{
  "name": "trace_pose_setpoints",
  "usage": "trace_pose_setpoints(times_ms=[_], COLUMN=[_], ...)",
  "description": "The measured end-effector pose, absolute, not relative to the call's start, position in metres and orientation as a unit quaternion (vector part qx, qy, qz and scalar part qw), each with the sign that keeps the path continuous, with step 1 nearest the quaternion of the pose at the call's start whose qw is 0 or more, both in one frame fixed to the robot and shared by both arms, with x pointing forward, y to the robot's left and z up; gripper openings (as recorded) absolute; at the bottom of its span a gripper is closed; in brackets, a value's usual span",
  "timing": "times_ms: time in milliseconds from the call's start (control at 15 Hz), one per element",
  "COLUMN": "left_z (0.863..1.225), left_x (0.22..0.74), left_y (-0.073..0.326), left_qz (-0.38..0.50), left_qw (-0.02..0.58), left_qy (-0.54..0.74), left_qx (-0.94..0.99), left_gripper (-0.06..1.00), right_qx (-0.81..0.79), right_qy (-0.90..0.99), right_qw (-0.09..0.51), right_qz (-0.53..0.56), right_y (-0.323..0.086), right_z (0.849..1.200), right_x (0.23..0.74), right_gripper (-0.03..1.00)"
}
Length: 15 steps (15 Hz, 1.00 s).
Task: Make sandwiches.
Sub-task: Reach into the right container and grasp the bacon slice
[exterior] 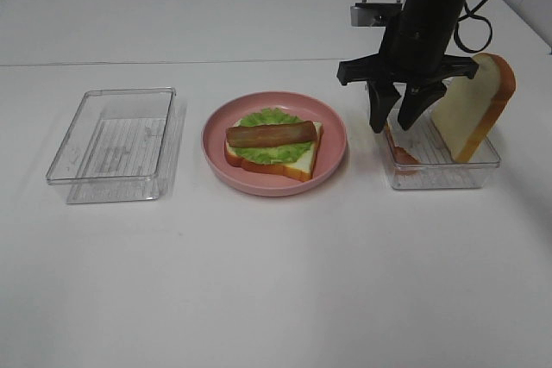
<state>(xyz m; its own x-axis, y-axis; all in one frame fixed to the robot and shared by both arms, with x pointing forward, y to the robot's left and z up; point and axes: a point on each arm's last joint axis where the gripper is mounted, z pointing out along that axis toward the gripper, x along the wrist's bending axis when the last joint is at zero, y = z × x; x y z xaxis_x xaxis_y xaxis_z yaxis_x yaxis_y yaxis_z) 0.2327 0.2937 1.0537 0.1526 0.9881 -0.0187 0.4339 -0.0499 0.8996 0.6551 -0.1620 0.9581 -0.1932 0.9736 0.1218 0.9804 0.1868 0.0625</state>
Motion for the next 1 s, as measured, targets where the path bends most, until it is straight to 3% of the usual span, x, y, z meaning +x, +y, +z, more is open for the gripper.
trace_pose_setpoints(times_ms=[800, 1000], left_z=[1.054, 1.054], left_x=[0.233, 0.233], left_y=[0.294, 0.294], left_qz=[0.339, 0.339], left_qw=[0.408, 0.408], left_qy=[0.555, 0.555], left_qx=[0.640, 0.640], left_gripper=[0.72, 0.72], right_qx=[-0.632, -0.632], right_qy=[-0.773, -0.773], right_qw=[0.019, 0.025], right_qz=[-0.052, -0.043], right_y=[-0.164, -0.163], right_z=[0.949, 0.937], right_x=[0.658, 0.660], right_gripper=[0.41, 0.28])
